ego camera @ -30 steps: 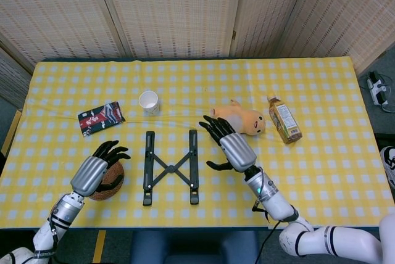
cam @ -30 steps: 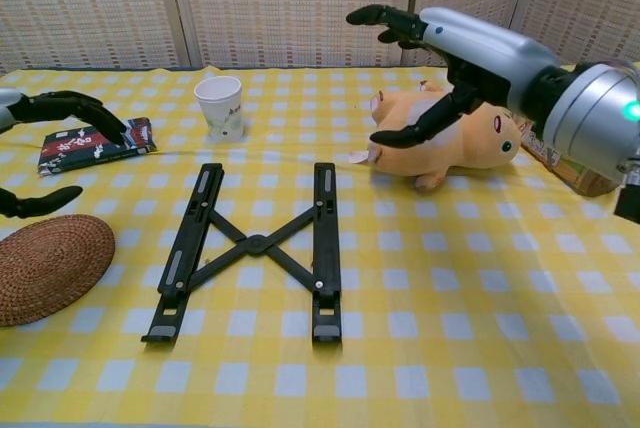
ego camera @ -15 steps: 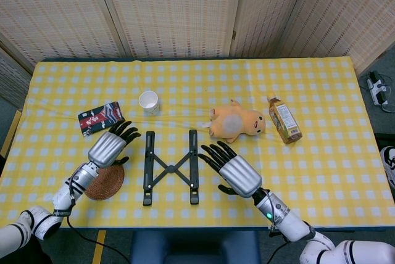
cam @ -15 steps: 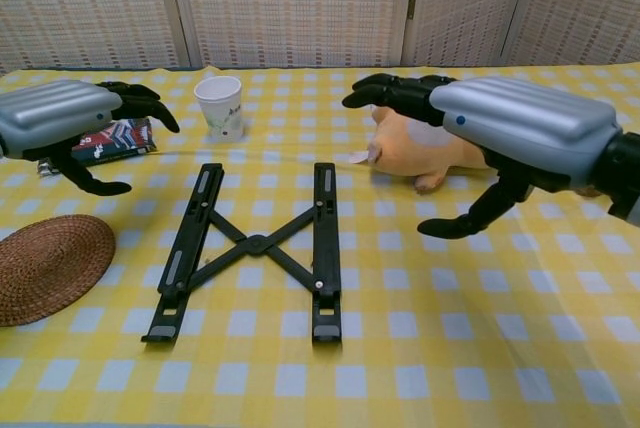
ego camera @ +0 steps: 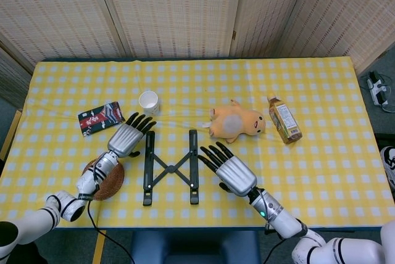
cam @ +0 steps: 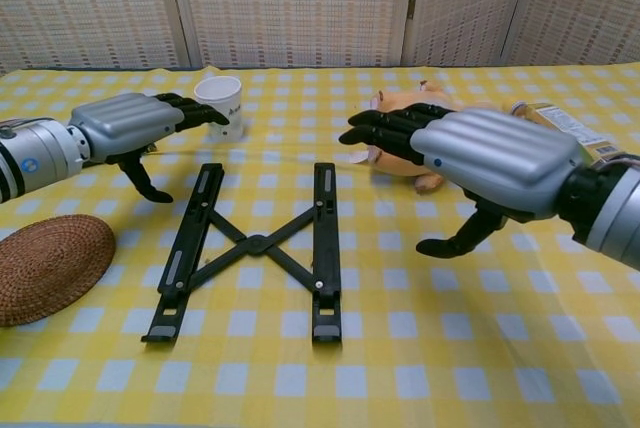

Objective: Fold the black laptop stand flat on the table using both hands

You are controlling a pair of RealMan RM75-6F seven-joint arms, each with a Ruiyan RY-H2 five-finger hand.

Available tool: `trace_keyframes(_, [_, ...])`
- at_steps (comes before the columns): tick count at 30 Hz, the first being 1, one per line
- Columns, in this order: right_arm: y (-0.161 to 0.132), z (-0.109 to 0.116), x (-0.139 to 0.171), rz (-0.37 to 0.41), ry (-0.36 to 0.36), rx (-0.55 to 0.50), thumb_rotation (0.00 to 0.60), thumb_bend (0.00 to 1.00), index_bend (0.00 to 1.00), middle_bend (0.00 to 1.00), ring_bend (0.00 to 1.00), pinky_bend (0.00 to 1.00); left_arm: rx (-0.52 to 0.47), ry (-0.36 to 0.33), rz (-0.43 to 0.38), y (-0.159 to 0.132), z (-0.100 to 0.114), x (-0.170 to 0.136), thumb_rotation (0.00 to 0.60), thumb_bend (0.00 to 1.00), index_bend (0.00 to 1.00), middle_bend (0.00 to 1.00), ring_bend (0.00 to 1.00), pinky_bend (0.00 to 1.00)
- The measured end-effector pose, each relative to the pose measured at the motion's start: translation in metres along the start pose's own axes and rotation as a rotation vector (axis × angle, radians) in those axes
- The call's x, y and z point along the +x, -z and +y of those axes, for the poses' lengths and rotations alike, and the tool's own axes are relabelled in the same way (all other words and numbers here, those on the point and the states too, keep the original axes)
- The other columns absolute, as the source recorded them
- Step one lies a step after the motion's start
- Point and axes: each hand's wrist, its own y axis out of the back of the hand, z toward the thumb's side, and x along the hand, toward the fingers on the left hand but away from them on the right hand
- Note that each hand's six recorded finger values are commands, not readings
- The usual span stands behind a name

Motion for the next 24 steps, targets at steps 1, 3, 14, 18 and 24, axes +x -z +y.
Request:
trace_keyframes(1, [0.001, -0.001, -0.001, -0.002, 0.001, 0.005, 0.600, 0.26, 0.00, 0.00, 0.00, 0.00, 0.012, 0.001, 0.003, 0.000, 0.000, 0.002, 0.600, 0.19, 0.10, 0.08, 0.00, 0.01])
trace_keyframes(3, [0.003, -0.003, -0.003, -0.007, 0.000, 0.009, 0.600, 0.26, 0.00, 0.00, 0.00, 0.00, 0.027, 0.003, 0.008, 0.000, -0.001, 0.006, 0.600, 0.19, 0.10, 0.08, 0.00, 0.01])
trace_keyframes(14, [0.006, -0.015, -0.012, -0.008, 0.006, -0.001, 0.600, 0.26, 0.00, 0.00, 0.00, 0.00, 0.023, 0.022, 0.025, -0.003, -0.009, 0.015, 0.600, 0.19, 0.10, 0.08, 0.00, 0.01])
trace_keyframes(18, [0.007, -0.020, -0.017, -0.009, 0.006, 0.002, 0.600, 0.26, 0.00, 0.00, 0.00, 0.00, 0.018, 0.023, 0.025, -0.005, -0.011, 0.016, 0.600, 0.19, 0.10, 0.08, 0.00, 0.01])
trace_keyframes(24, [0.006, -0.032, -0.025, -0.007, 0.012, 0.017, 0.600, 0.26, 0.00, 0.00, 0.00, 0.00, 0.000, 0.022, 0.028, -0.006, -0.012, 0.017, 0.600, 0.19, 0.11, 0.08, 0.00, 0.01])
